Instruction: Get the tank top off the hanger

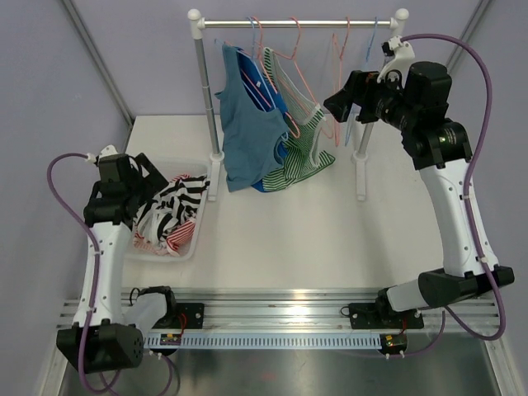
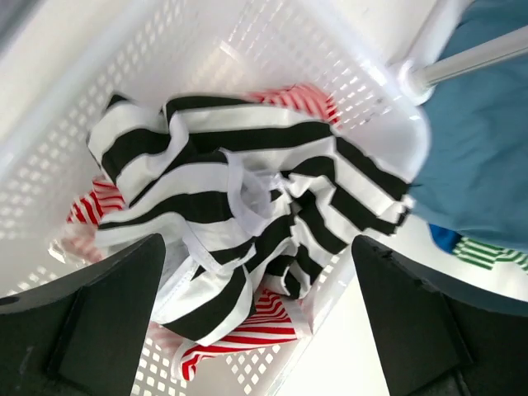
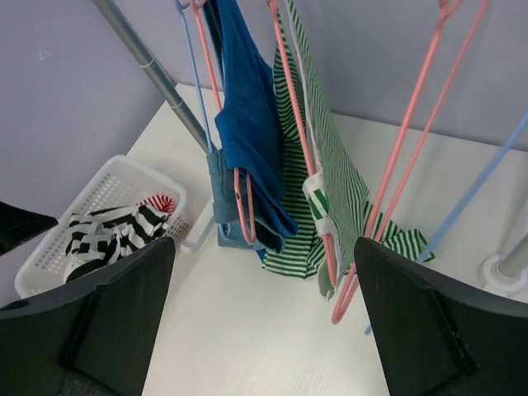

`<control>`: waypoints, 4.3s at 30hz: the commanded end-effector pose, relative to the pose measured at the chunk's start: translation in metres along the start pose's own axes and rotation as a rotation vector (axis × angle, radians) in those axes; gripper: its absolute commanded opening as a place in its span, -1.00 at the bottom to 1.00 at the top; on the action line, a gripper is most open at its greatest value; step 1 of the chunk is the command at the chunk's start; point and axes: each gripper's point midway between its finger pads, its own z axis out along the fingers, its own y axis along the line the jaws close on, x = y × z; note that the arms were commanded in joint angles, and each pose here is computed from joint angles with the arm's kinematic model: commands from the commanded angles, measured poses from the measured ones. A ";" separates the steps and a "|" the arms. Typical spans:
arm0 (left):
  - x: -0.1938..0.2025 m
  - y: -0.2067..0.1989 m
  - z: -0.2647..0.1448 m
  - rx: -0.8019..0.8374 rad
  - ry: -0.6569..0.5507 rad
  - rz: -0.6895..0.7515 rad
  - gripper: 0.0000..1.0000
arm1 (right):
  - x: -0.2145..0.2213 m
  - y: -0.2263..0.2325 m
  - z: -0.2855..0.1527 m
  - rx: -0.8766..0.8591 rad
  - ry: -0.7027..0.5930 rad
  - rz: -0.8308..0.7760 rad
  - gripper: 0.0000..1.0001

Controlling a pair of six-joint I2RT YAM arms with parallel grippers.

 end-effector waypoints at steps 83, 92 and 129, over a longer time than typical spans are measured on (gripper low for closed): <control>0.048 -0.357 -0.260 1.223 -0.310 0.499 0.98 | 0.068 0.063 -0.180 -0.062 0.080 -0.071 -1.00; 0.066 -0.414 -0.263 1.319 -0.317 0.562 0.88 | 0.081 0.079 -0.223 -0.133 0.085 -0.083 -1.00; 0.079 -0.395 -0.254 1.269 -0.294 0.569 0.57 | 0.077 0.060 -0.199 -0.045 0.074 -0.093 -1.00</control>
